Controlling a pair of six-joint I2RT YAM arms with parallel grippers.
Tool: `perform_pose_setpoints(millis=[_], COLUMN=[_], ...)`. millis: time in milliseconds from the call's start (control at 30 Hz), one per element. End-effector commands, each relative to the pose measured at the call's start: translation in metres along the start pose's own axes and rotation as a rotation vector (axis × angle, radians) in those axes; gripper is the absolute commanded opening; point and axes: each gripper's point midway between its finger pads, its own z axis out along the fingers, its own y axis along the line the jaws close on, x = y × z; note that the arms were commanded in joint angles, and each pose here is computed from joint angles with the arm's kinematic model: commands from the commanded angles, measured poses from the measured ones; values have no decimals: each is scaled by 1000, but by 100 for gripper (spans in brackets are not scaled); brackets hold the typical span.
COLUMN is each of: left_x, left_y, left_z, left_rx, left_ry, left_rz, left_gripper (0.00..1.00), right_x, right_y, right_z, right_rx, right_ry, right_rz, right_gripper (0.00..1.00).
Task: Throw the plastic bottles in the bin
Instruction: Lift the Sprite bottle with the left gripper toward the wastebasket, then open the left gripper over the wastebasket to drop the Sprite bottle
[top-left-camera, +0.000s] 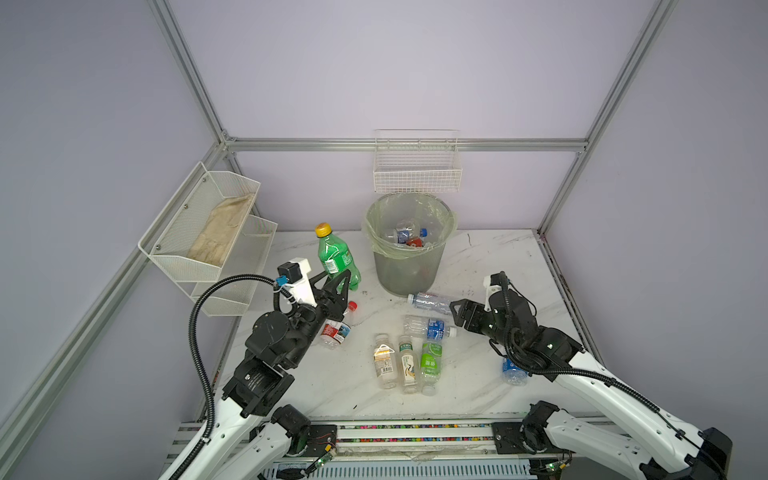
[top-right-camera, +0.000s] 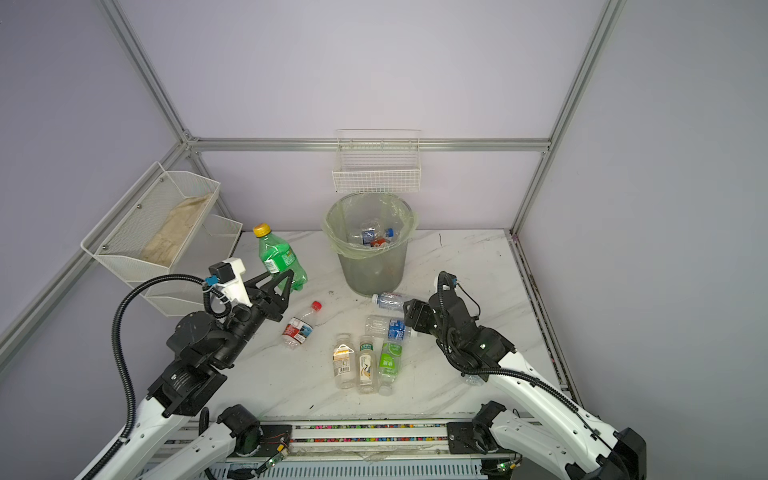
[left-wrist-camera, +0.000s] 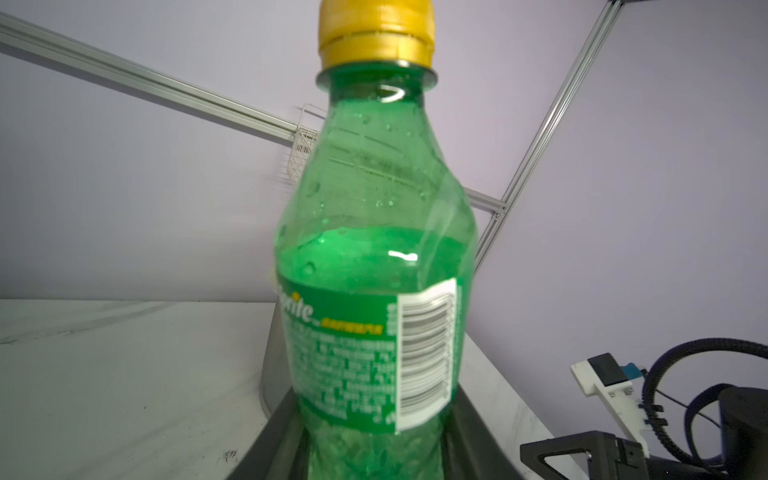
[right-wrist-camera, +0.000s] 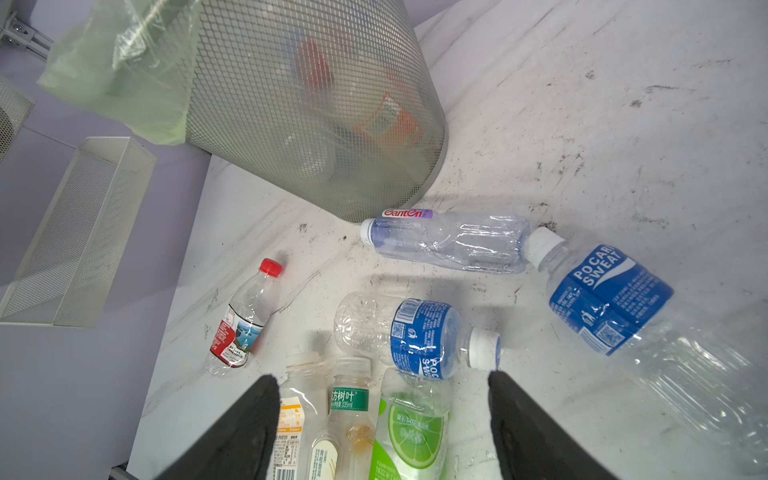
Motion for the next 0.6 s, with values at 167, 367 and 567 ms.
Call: perform_pose_setpoints(millis=[167, 367, 567], left_x=[-47, -35, -35], left_y=[-32, -40, -45], left_z=[73, 162, 179], left_rx=[18, -65, -77], left_ry=[-52, 181, 245], left_rz=[103, 161, 137], left_gripper=[42, 85, 100], right_x=[-6, -9, -5], right_y=[4, 2, -8], right_z=[-5, -14, -23], right_rx=[-19, -13, 2], right_ry=[-20, -35, -45], right_rz=[25, 26, 23], right_gripper=[80, 80, 80])
